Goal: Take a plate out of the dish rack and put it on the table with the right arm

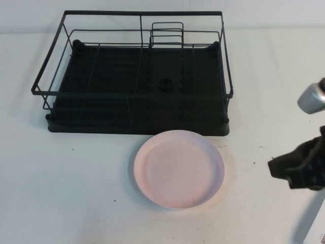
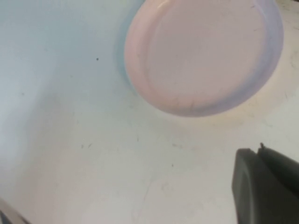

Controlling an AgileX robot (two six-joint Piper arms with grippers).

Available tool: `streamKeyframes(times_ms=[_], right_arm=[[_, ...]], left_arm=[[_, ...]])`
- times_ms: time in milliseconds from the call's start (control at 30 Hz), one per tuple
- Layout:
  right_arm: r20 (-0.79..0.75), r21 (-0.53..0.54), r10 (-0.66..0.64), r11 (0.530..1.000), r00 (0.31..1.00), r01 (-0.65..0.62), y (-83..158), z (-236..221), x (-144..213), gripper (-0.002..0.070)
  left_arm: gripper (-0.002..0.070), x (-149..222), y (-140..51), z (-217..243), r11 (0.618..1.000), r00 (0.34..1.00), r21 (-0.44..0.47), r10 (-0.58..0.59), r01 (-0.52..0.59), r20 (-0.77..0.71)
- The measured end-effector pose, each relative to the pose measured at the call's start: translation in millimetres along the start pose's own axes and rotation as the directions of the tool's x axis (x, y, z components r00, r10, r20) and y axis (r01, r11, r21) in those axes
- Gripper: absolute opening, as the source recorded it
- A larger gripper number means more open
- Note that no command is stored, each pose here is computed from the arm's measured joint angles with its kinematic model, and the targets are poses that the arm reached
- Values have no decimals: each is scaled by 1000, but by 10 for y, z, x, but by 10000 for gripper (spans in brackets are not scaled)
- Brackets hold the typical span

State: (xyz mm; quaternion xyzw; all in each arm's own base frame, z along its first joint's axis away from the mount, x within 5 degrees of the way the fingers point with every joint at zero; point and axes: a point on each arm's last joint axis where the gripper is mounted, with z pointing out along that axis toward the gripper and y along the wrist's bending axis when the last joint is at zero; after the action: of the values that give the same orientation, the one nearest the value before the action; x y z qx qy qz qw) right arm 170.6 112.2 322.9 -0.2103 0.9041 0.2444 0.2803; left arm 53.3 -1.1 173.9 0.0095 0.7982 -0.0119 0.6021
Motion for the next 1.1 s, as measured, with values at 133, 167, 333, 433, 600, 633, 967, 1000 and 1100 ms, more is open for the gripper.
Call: streamKeyframes(times_ms=[133,167,333,433,600,633,967,1000,1100], right_arm=[[-7,4,-38,999,999,38,43,-150,79,-18],[-4,20,-54,998,999,54,37,-176,89,-18],[-42,74,-104,992,994,107,-7,-207,136,-18],[-28,109,-127,986,992,129,-41,-202,123,-18],[115,227,-166,964,979,136,-224,-123,207,-18],[157,257,-160,959,975,117,-289,-114,273,-18],[517,510,-169,848,839,-144,-781,-67,1415,-18],[546,524,-183,836,817,-162,-796,-55,1517,-18],[605,551,-221,810,765,-202,-822,-24,1741,-18]], left_arm=[[-4,0,0,0,1000,1000,0,0,0,0],[-4,0,0,0,1000,1000,0,0,0,0],[-4,0,0,0,1000,1000,0,0,0,0],[-4,0,0,0,1000,1000,0,0,0,0],[-4,0,0,0,1000,1000,0,0,0,0],[-4,0,0,0,1000,1000,0,0,0,0],[-4,0,0,0,1000,1000,0,0,0,0],[-4,0,0,0,1000,1000,0,0,0,0],[-4,0,0,0,1000,1000,0,0,0,0]])
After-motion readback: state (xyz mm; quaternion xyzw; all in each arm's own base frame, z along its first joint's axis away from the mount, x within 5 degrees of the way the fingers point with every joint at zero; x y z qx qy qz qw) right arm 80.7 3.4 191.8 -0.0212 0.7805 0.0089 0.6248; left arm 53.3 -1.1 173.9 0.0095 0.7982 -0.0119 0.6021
